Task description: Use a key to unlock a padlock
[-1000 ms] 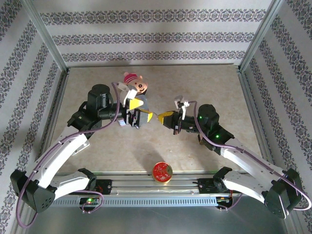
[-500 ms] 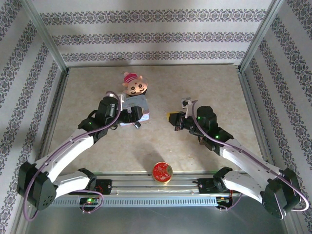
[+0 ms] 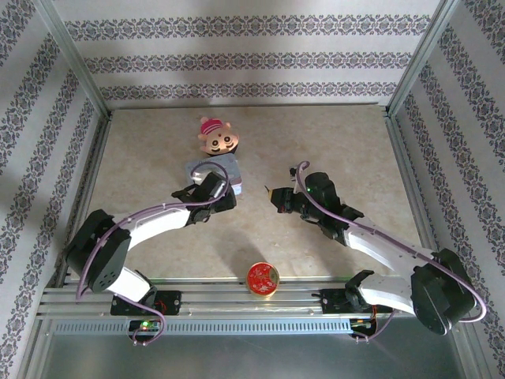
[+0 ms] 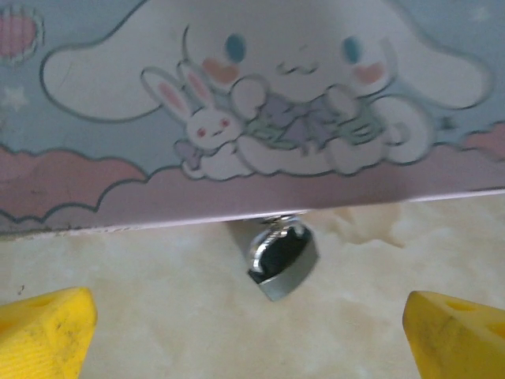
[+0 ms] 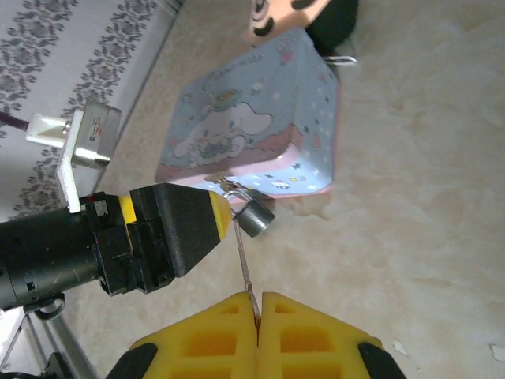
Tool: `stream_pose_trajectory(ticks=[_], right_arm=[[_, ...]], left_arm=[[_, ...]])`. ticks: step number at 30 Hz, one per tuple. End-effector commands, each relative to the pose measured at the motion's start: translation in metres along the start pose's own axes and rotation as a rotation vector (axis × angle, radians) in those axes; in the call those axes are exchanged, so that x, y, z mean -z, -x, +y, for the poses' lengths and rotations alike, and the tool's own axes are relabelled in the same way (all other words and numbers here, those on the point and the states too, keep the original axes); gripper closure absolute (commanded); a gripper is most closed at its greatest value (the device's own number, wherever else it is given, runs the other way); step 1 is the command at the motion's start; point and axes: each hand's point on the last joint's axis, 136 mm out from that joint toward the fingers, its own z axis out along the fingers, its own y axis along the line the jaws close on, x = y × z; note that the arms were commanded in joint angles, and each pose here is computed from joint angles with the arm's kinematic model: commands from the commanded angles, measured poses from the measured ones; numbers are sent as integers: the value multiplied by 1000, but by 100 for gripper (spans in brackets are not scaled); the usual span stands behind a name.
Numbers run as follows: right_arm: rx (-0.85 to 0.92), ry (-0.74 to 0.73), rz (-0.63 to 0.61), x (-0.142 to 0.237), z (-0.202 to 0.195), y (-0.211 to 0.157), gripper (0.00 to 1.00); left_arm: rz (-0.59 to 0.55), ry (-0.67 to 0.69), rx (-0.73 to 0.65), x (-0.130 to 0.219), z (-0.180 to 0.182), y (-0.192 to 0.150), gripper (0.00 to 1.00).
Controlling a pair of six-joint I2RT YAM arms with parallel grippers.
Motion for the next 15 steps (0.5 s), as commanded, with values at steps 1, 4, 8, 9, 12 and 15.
stream_pose_trajectory(ticks=[1,4,8,9,12,15], right_arm=[[-21,-38,-11,-4,-10,-1,100],[-21,-41,-8,-6,-13,-2,100],[-25,-51,-10,-8,-15,-2,100],[-25,-52,-12,-8,-16,-2,100],[-23,-60,-23,-8,-18,-2,100],[-23,-77,-37,-6,-22,-1,100]], left_arm=[[-49,96,76,-4,9,2,0],[-56,114,122,-16,10,-1,2],[-92,106,141,-28,3,5,3],[-101,108,145,-31,2,7,4],[-112,111,151,-38,-1,9,8],[-112,98,164,-44,-6,9,12]])
